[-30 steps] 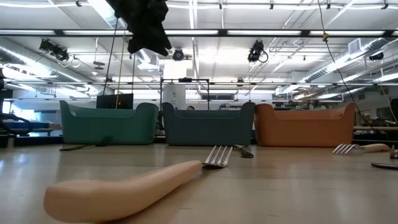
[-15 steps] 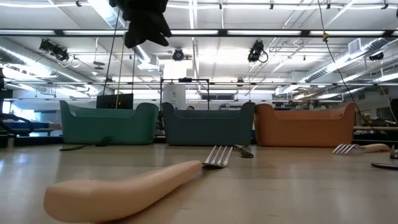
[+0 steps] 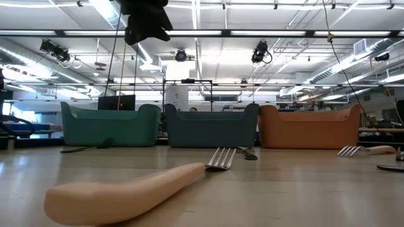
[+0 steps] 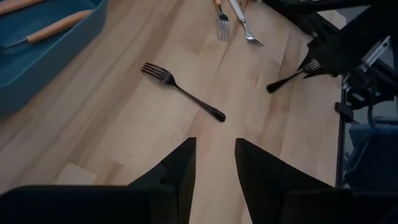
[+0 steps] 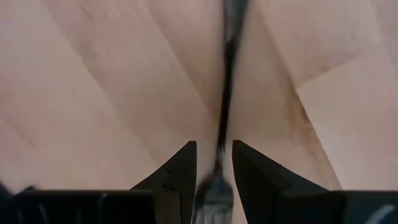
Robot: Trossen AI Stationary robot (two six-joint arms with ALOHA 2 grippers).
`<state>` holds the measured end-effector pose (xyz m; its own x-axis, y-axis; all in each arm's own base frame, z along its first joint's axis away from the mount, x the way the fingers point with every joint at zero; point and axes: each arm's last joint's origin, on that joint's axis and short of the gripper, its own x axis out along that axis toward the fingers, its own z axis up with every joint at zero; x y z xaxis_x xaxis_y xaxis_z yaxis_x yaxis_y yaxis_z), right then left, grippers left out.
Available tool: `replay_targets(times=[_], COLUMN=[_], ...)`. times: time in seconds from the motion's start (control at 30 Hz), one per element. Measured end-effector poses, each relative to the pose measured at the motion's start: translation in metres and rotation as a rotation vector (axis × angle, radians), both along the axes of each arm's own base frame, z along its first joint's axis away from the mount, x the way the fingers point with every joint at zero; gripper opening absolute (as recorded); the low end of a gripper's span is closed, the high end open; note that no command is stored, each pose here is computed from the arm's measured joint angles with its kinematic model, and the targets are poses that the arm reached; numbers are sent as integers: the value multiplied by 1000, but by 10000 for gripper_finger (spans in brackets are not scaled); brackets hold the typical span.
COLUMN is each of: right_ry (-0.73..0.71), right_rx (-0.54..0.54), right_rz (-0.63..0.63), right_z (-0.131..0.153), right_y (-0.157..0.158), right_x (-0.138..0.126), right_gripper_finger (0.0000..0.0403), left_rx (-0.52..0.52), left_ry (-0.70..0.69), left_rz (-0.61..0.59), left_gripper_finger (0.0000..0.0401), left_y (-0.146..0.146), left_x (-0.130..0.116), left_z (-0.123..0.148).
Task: Sort silverware by color (type)
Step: Put the bottom right black fork into the orange bin
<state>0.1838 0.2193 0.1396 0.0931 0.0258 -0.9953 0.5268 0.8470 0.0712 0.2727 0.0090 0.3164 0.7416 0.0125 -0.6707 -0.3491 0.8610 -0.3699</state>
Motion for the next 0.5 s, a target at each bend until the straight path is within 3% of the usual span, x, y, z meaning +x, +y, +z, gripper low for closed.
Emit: replay_targets(times=[0.33,0.5], right_ry=[53,47], right_rx=[-51,-56], right_rz=[-13,-22], right_z=[-16,-16], right_y=[3,0], right_x=[4,7], right_gripper_finger=[106,58], left_rx=[-1,5], left_ry=[1,16], left_rz=[3,-3], left_gripper_finger=[121,121], left_y=[0,0], left_x=[0,-1], left_z=[0,-1])
